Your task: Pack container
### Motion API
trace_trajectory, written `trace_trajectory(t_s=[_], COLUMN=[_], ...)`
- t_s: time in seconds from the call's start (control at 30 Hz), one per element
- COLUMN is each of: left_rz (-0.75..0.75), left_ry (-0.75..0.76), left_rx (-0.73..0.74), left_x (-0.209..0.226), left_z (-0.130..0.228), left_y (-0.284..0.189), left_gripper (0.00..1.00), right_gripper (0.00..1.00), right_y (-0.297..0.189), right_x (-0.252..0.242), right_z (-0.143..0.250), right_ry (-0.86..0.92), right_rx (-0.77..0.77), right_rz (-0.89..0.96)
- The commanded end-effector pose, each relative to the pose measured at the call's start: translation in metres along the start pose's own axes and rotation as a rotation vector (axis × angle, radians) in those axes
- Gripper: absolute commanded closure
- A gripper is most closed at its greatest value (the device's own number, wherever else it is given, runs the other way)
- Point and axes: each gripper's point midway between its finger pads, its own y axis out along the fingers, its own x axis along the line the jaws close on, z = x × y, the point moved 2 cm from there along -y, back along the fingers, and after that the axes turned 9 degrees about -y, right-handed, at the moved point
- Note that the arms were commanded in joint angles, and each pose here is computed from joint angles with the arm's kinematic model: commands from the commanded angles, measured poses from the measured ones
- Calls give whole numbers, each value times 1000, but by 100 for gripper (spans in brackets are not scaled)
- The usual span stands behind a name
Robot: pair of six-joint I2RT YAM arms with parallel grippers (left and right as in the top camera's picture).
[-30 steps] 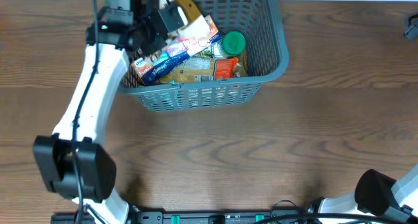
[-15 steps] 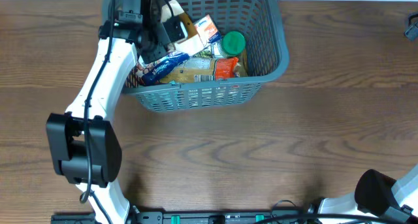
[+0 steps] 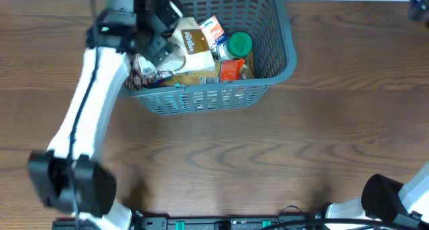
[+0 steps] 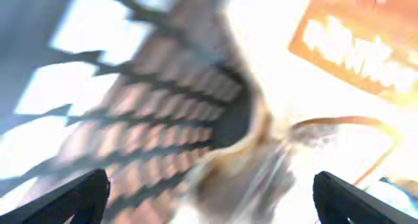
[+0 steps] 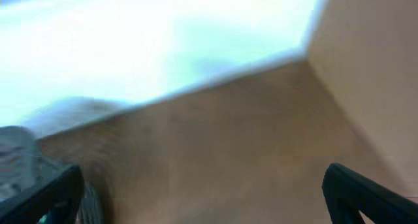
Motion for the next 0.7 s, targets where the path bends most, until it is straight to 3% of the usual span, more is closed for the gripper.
trace_trajectory(t_s=[0.0,0.2,0.3,0.5,0.67], left_rz=[-142,-215,-242,-269,-258], left_ry=[-221,-510,-642,-696,-699], left_rx=[-140,-213,-209,-143,-100], left_x=[27,42,43,31,14], left_z=[-21,7,32,76,103], left_y=[-89,-176,-208,-233,-221], left_gripper=[2,2,1,1,2], right_gripper=[1,1,1,1,1], right_y=[-2,9,17,17,6], right_x=[40,55,45,28,30], right_z=[-15,9,31,68,98], right_ry=[-226,-222,-103,-3,36], right_rx=[-91,16,140,327,471], right_rz=[-195,-283,-223,-98,-91])
